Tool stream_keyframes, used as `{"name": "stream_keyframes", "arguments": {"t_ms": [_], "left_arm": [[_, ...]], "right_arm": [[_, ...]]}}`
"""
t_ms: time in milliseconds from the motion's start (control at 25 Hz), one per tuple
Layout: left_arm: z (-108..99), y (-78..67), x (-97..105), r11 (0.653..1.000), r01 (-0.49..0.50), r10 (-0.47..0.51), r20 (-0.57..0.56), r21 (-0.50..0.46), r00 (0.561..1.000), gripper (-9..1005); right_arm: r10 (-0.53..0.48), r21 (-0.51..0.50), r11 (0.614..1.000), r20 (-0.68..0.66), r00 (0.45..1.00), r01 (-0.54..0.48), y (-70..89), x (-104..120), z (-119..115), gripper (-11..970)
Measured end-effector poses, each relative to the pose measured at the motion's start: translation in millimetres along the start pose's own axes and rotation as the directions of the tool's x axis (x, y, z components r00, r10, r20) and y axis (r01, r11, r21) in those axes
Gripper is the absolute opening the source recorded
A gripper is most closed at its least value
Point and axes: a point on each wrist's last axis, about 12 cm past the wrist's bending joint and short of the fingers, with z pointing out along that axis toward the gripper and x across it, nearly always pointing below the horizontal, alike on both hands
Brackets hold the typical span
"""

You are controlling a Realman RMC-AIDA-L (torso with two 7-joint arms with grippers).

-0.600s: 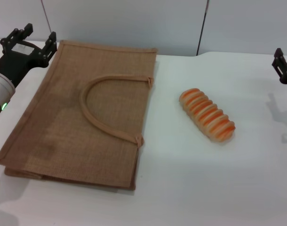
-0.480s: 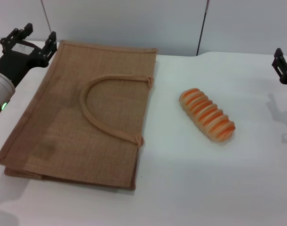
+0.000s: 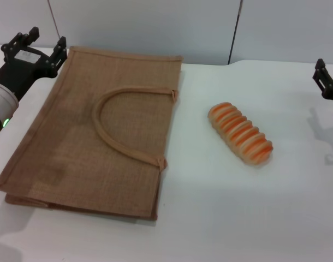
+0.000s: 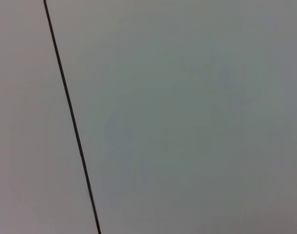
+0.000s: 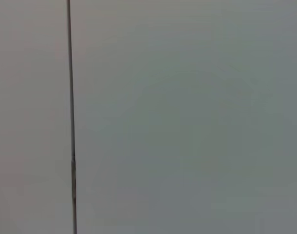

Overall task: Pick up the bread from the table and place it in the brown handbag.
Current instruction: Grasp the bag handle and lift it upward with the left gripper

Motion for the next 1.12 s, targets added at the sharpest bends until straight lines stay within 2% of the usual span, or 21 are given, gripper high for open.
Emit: {"name": "stream_keyframes", "arguments": {"t_ms": [240,440,560,760,1120], "left_arm": [[10.8,-2.8,-4.7,0.995,0.102,-0.101,-0.055,0.016,0.993,611],[25.0,-9.5,-18.4,0.988,0.105,-0.087,-0.156,0.11,0.984,611],[27.4,-8.5,-22.7,0.979,0.138,-0.106,-0.203,0.151,0.973,611],[32.2,-5.6,-24.5,0.956,0.204,-0.132,-0.312,0.21,0.941,610],[39.5,-1.9,-25.8,0.927,0.282,-0.132,-0.487,0.249,0.864,581]], "right_arm": [[-0.001,0.002,1.0,-0.006,1.0,0.001,-0.5,1.0,-0.5,724],[-0.003,0.001,1.0,-0.03,1.0,0.003,-0.8,3.1,0.5,725],[-0.004,-0.001,1.0,-0.035,0.999,0.004,-0.1,2.8,1.9,725],[-0.004,-0.002,1.0,-0.035,0.999,0.004,0.1,2.5,2.4,725],[-0.005,-0.004,1.0,-0.034,0.999,0.005,0.6,1.9,3.1,725]]}}
